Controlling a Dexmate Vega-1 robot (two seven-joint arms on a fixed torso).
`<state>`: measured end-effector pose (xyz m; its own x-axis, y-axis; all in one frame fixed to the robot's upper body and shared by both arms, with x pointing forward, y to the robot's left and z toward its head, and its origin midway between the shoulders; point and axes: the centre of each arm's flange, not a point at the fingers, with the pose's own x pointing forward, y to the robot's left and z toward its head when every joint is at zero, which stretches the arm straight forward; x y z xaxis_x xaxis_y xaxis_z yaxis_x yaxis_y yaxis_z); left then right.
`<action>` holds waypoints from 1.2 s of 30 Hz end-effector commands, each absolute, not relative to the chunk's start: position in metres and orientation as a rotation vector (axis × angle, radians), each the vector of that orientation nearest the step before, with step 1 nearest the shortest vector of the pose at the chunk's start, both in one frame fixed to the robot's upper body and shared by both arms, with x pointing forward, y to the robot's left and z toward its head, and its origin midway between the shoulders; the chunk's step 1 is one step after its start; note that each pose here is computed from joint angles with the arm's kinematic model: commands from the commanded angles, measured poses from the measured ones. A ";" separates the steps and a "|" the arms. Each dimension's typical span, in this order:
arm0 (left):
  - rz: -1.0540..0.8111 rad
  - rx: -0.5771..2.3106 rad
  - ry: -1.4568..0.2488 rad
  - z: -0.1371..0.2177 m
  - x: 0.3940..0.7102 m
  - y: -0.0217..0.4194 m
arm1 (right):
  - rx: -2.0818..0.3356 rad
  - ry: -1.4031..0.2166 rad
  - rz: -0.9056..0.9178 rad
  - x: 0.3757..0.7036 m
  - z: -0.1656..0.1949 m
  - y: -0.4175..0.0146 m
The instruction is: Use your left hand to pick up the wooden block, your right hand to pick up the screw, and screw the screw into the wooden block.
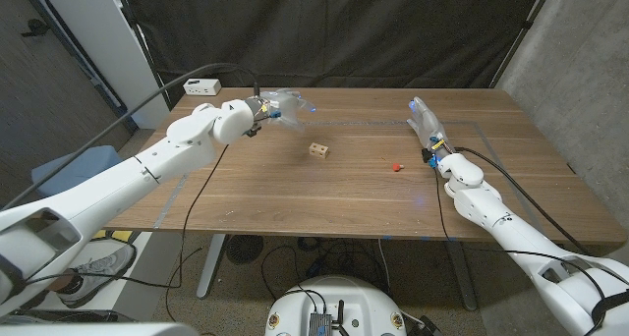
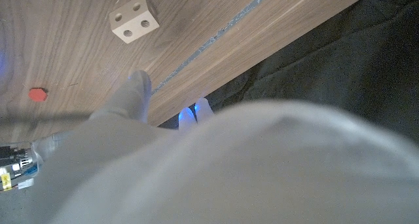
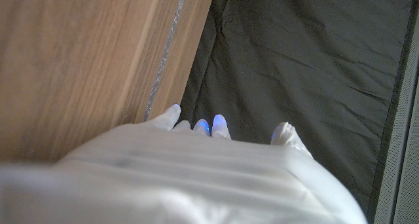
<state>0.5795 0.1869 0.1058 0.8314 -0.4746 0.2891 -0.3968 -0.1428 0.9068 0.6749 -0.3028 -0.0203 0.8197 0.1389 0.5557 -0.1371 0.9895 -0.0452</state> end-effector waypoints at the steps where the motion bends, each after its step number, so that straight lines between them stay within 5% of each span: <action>1: -0.048 1.873 -0.712 0.102 0.575 0.176 | -0.002 -0.593 0.138 0.668 -0.026 -0.306; 36: -0.056 1.990 -0.578 0.098 0.588 0.140 | -0.002 -0.601 0.141 0.665 -0.030 -0.300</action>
<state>0.5821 0.1484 0.0996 0.8704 -0.4323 0.2358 -0.4007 -0.3435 0.8494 0.6636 -0.3017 -0.0301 0.8179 0.1317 0.5601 -0.1331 0.9904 -0.0386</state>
